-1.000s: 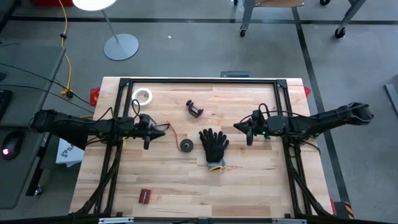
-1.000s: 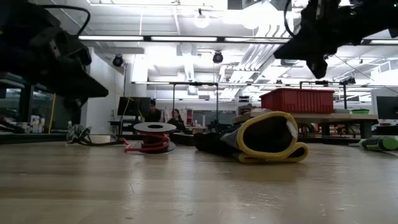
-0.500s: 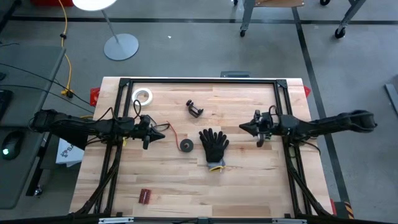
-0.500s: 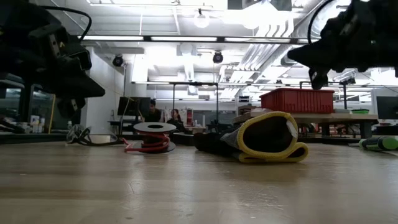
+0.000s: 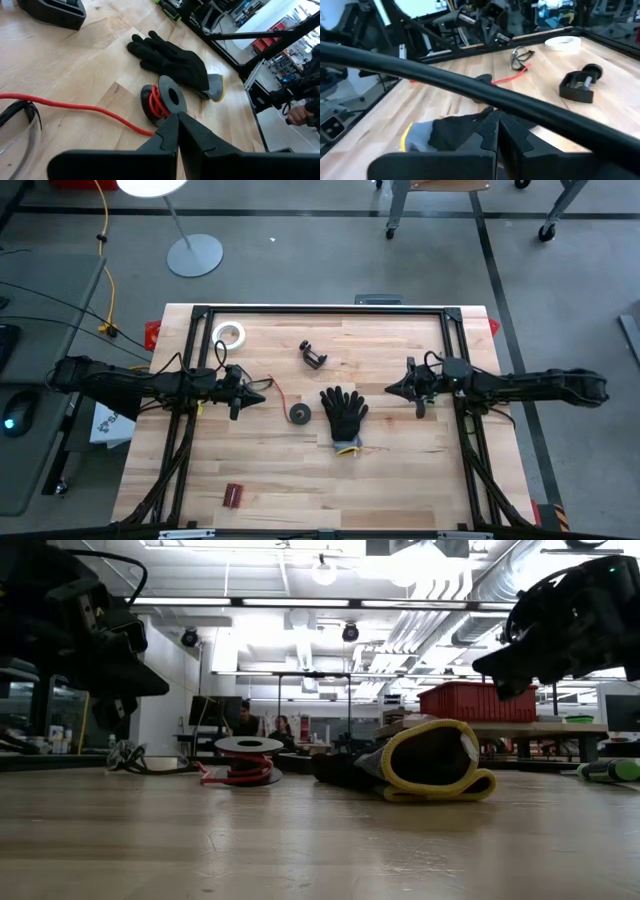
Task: Coil cords
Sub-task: Return to Home Position
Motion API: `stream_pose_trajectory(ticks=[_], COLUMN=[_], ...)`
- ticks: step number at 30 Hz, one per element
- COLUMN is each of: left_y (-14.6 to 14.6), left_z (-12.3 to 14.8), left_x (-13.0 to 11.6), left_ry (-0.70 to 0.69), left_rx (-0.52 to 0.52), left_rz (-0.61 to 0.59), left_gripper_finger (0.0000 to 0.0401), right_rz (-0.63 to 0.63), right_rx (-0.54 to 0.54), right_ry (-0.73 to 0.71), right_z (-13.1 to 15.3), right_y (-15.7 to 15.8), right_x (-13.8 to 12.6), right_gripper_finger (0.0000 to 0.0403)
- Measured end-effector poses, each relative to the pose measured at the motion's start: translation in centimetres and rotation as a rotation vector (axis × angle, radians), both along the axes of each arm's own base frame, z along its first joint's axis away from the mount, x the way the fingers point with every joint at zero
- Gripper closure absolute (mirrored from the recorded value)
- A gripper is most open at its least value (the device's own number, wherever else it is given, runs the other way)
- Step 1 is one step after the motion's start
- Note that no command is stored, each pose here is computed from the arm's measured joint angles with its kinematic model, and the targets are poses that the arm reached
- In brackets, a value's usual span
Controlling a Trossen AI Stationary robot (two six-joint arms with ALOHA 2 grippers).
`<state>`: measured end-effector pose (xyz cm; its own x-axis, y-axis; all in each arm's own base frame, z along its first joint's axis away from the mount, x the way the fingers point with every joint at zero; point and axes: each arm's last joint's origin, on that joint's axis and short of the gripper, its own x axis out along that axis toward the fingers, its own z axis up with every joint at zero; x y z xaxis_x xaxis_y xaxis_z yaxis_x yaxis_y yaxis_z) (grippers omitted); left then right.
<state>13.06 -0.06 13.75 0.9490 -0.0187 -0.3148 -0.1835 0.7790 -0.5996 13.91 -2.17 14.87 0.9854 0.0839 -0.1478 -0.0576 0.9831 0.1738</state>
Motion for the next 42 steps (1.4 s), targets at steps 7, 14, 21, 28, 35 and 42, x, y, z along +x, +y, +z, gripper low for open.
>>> stream_pose_trajectory(ticks=[7, 14, 21, 28, 35, 42], left_y=[0.0, 0.0, 0.0, 0.0, 0.0, 0.0], left_z=[0.0, 0.0, 0.0, 0.0, -0.1, -0.1], left_x=[0.0, 0.0, 0.0, 0.0, 0.0, 0.0], left_ry=[0.0, -0.001, -0.002, 0.001, 0.008, 0.01], left_rx=[0.0, 0.0, 0.0, 0.0, 0.0, 0.0], left_rz=[0.0, 0.0, 0.0, 0.0, 0.0, 0.0], left_gripper_finger=[0.04, 0.04, 0.04, 0.04, 0.04, 0.04], right_rz=[-0.018, -0.006, -0.228, -0.202, -0.208, -0.213], right_rx=[-0.161, -0.243, -0.261, -0.273, 0.11, 0.179], right_ry=[-0.07, -0.129, -0.168, -0.134, -0.138, -0.139], right_z=[1.2, 1.5, 2.0, 1.7, 1.7, 1.7], right_y=[1.1, 1.6, 1.0, 1.0, 1.1, 1.1], right_x=[-2.3, -3.7, -4.3, -4.1, -4.0, -4.0], right_gripper_finger=[0.0403, 0.0403, 0.0403, 0.0403, 0.0403, 0.0403])
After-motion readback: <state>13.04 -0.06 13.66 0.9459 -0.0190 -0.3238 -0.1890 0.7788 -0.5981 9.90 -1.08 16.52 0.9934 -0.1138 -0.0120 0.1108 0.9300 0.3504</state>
